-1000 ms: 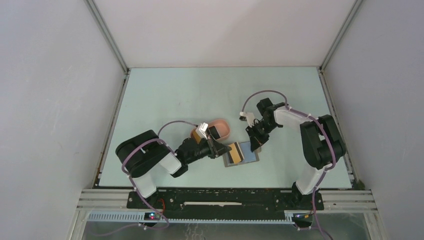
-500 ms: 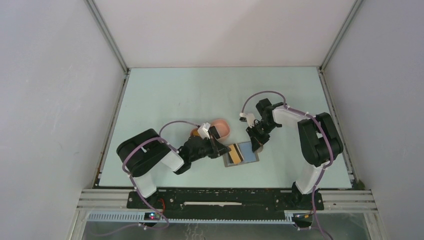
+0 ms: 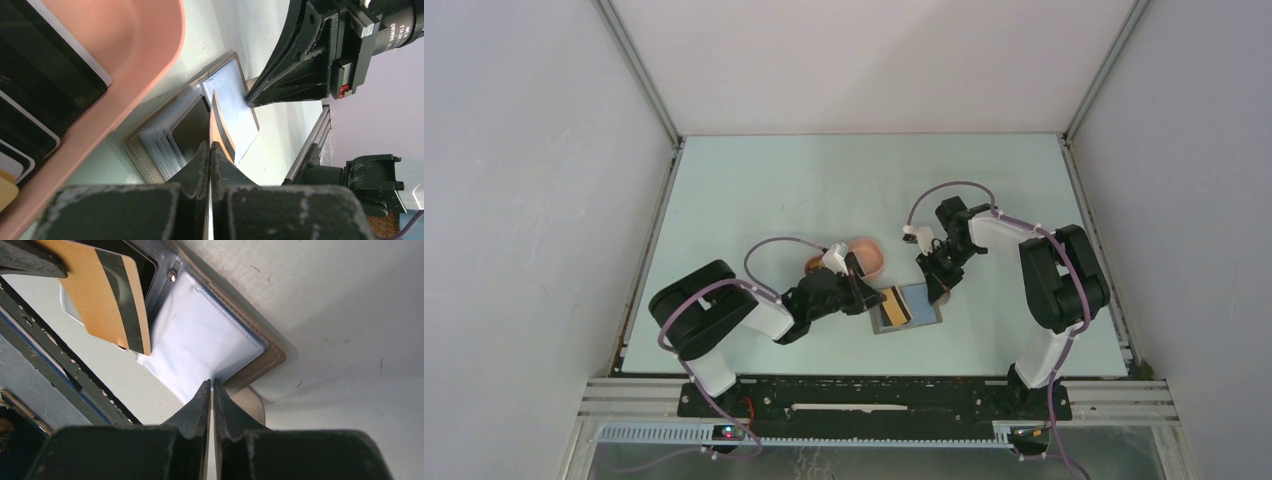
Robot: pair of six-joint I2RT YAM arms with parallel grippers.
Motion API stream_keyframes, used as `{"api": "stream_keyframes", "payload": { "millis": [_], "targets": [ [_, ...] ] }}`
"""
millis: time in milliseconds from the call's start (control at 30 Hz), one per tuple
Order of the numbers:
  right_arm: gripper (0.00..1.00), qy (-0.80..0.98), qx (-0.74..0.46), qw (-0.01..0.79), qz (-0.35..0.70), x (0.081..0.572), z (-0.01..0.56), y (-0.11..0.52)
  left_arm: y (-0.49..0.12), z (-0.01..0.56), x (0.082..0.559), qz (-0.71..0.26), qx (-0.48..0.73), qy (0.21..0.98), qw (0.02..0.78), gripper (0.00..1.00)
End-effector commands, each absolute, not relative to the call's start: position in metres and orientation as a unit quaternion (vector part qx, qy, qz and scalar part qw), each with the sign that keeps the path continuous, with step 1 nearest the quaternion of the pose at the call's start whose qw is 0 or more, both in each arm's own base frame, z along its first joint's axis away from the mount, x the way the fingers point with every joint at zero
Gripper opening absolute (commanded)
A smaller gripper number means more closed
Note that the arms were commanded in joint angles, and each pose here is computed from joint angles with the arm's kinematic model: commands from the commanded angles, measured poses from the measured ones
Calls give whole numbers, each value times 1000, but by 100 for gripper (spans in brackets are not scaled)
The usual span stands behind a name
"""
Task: Put the credit cards into the card holder
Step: Insert the credit card into the card holder.
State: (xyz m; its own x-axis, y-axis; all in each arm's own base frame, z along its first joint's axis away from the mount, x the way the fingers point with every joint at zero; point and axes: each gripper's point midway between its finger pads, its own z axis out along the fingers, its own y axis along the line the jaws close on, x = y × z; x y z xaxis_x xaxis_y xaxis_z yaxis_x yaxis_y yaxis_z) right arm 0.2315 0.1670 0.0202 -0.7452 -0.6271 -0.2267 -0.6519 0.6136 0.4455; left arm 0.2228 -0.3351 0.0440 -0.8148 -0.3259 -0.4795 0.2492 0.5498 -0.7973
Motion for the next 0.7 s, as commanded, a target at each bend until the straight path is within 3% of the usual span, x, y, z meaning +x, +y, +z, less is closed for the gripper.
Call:
{"api": "stream_keyframes", "payload": {
  "millis": [0,667],
  "targets": [
    [11,898,-355,28,257,237,26,171,-339,62,234,-453,3,823,342,0],
    [11,897,-357,28,260,236,27,173,-350,58,229,-433,12,842,320,0]
  ]
}}
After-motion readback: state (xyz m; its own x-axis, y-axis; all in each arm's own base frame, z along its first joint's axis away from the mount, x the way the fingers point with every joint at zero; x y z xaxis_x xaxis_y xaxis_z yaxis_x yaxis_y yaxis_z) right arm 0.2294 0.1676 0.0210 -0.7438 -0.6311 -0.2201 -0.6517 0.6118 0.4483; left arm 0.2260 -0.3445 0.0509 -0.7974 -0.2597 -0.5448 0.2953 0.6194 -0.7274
